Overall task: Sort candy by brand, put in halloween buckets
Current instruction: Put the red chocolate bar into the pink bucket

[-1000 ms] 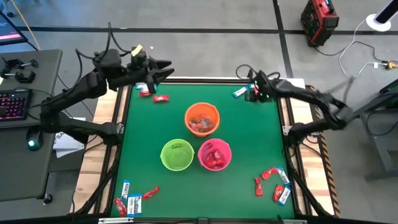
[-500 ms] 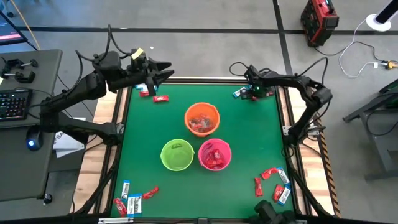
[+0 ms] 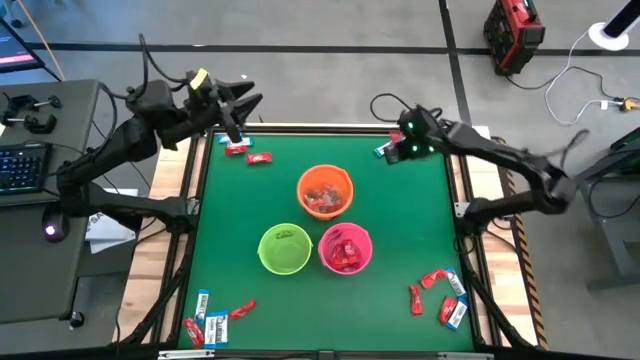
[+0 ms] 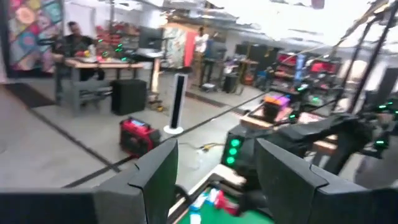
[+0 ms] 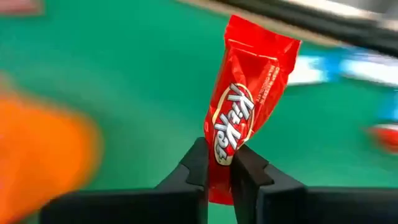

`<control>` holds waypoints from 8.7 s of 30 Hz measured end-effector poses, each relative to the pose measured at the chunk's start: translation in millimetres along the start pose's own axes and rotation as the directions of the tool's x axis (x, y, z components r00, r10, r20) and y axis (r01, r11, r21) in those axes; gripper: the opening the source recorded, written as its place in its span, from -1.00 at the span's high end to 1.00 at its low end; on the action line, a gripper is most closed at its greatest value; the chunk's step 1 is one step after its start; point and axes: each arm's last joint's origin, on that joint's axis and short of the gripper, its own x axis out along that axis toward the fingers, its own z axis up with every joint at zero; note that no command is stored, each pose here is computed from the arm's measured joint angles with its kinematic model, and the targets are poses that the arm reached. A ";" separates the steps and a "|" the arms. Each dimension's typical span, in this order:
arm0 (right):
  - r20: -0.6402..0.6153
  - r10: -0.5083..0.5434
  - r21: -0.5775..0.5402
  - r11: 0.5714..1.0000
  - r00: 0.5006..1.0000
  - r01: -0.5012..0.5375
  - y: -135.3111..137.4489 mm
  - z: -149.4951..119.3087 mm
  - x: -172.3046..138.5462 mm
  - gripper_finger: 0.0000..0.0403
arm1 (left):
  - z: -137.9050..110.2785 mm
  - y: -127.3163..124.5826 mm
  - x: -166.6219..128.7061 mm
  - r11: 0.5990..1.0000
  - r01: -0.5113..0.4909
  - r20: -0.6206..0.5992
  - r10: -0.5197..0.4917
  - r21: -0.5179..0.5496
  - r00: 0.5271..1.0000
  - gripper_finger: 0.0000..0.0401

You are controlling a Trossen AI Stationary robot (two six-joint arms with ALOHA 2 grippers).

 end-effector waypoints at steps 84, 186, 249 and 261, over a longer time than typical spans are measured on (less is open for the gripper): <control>-0.609 -0.200 -0.099 0.979 0.768 0.177 162.3 -296.9 -41.3 0.93 | -74.3 -30.2 -36.0 0.919 0.288 -0.367 -0.374 -0.269 0.851 0.00; 0.131 -0.107 -0.464 0.872 0.986 0.156 133.8 -197.7 -146.9 -0.22 | -198.9 -202.6 44.7 0.898 0.321 -0.549 -0.439 -0.302 0.711 0.85; 0.246 -0.238 0.296 0.941 0.939 0.161 119.5 -29.8 -63.1 -0.22 | -290.7 175.7 107.5 0.995 -0.068 -0.966 0.089 0.074 0.245 0.87; 0.065 -0.160 0.142 0.978 0.985 0.150 100.8 -9.3 -53.8 -0.22 | -175.7 92.8 68.0 0.977 0.170 -0.779 -0.205 -0.129 0.592 0.96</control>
